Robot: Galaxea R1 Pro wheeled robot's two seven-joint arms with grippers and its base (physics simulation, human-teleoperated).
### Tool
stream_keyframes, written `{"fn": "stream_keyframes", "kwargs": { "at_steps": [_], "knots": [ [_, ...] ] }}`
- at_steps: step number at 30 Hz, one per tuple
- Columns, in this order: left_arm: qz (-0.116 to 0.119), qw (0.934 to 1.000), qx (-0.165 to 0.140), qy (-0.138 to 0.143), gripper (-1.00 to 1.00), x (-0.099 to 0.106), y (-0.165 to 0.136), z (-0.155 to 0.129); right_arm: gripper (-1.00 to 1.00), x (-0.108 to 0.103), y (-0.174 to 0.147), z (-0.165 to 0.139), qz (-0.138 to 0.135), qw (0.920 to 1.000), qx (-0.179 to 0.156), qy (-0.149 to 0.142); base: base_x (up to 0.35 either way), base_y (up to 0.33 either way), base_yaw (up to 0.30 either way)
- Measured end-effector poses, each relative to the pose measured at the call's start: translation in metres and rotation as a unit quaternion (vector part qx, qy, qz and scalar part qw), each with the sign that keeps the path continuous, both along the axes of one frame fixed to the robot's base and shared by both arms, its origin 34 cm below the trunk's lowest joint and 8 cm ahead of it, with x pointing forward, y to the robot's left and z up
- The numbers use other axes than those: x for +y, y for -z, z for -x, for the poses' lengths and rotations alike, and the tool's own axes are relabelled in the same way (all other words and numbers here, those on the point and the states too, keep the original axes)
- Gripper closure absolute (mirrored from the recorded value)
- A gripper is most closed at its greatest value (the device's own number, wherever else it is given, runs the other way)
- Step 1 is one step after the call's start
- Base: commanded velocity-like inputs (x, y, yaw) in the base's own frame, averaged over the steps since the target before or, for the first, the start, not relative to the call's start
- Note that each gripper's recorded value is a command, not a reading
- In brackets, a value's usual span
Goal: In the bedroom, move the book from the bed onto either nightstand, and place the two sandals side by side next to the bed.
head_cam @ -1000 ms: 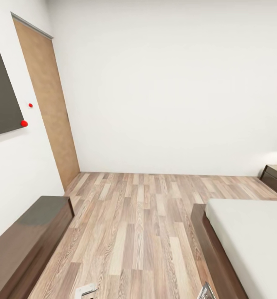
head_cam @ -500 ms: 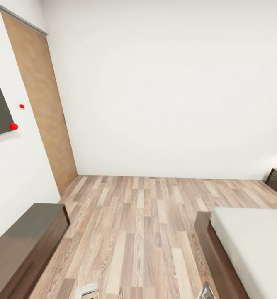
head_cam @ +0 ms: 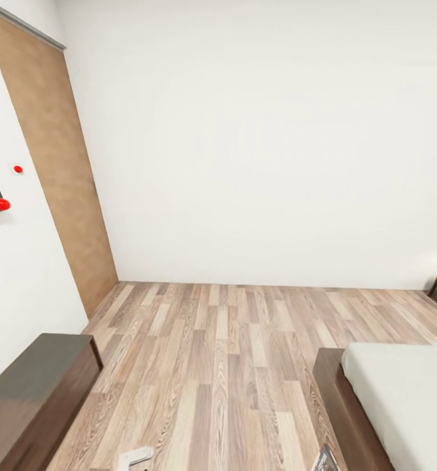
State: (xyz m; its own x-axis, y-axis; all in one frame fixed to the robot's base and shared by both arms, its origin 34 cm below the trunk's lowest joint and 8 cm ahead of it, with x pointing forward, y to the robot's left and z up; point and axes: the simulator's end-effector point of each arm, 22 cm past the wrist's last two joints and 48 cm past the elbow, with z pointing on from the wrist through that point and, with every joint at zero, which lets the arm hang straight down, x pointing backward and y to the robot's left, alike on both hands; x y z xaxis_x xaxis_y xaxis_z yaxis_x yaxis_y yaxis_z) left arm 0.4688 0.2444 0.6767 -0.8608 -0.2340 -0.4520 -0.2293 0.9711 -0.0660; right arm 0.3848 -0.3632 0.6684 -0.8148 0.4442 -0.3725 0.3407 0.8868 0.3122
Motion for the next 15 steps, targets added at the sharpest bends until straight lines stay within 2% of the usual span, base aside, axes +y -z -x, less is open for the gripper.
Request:
{"fn": "stream_keyframes", "kwargs": {
  "at_steps": [15],
  "knots": [
    [0.0,1.0,0.0,0.0,-1.0,0.0,0.0,0.0001,1.0,0.0,0.0,0.0,0.0,1.0,0.0,0.0,0.332,0.0,0.0]
  ]
}}
